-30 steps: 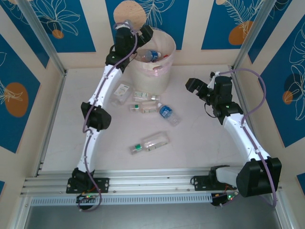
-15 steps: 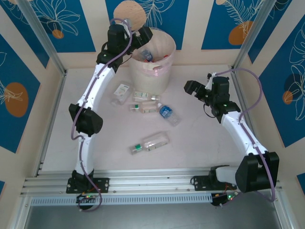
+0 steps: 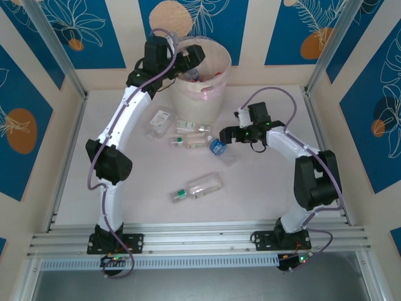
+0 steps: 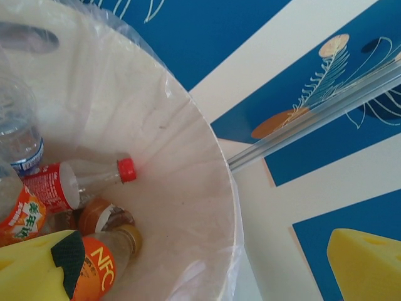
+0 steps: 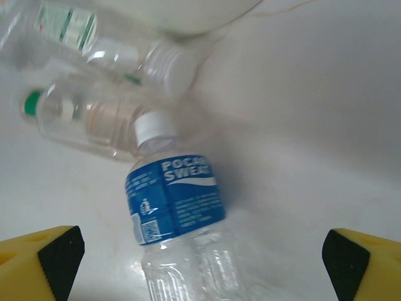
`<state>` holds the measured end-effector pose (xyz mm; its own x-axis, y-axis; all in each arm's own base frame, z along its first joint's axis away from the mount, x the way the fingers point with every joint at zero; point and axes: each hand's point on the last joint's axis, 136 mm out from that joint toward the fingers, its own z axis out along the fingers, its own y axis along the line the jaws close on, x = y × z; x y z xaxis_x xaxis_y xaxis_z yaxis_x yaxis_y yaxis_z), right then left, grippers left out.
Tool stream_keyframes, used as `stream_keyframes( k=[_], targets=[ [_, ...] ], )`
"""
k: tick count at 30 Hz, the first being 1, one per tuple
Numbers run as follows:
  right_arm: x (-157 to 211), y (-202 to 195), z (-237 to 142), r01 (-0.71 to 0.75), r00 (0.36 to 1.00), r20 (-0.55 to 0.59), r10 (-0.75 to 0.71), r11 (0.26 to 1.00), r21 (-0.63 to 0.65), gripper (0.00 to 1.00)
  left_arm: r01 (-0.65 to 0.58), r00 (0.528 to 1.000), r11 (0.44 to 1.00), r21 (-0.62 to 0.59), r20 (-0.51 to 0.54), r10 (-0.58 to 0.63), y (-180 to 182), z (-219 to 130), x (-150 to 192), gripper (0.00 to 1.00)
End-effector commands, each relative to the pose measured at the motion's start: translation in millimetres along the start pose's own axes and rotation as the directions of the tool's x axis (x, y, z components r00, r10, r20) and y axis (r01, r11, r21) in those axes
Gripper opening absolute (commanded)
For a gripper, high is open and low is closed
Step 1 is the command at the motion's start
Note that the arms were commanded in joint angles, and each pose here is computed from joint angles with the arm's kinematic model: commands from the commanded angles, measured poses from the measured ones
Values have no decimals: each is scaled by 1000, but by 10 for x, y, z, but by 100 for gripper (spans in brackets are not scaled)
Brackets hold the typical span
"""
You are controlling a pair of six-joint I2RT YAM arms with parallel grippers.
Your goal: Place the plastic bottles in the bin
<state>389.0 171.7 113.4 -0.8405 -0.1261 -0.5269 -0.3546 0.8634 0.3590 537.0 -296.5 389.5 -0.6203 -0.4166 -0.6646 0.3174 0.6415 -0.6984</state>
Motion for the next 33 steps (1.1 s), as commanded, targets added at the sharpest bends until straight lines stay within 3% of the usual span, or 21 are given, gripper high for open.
stream_keyframes(
  k=[1,5,15,33],
  targets=[
    [222,187,134,127,984,-121,-132,991,-49,100,-35,999,999,20,-2,35,-153,-148,11,100],
    [384,108,346,201,958,-220,-185,978,51,100,-65,998,998,17,24,64,-170,-234,6,100],
    [462,-19,613,289,927,-292,-233,943,165,93,-101,989,995,29,110,97,-162,-479,34,100],
    [427,-405,440,433,886,-334,-321,830,352,60,-163,969,986,31,191,154,-149,-728,19,100]
  ],
)
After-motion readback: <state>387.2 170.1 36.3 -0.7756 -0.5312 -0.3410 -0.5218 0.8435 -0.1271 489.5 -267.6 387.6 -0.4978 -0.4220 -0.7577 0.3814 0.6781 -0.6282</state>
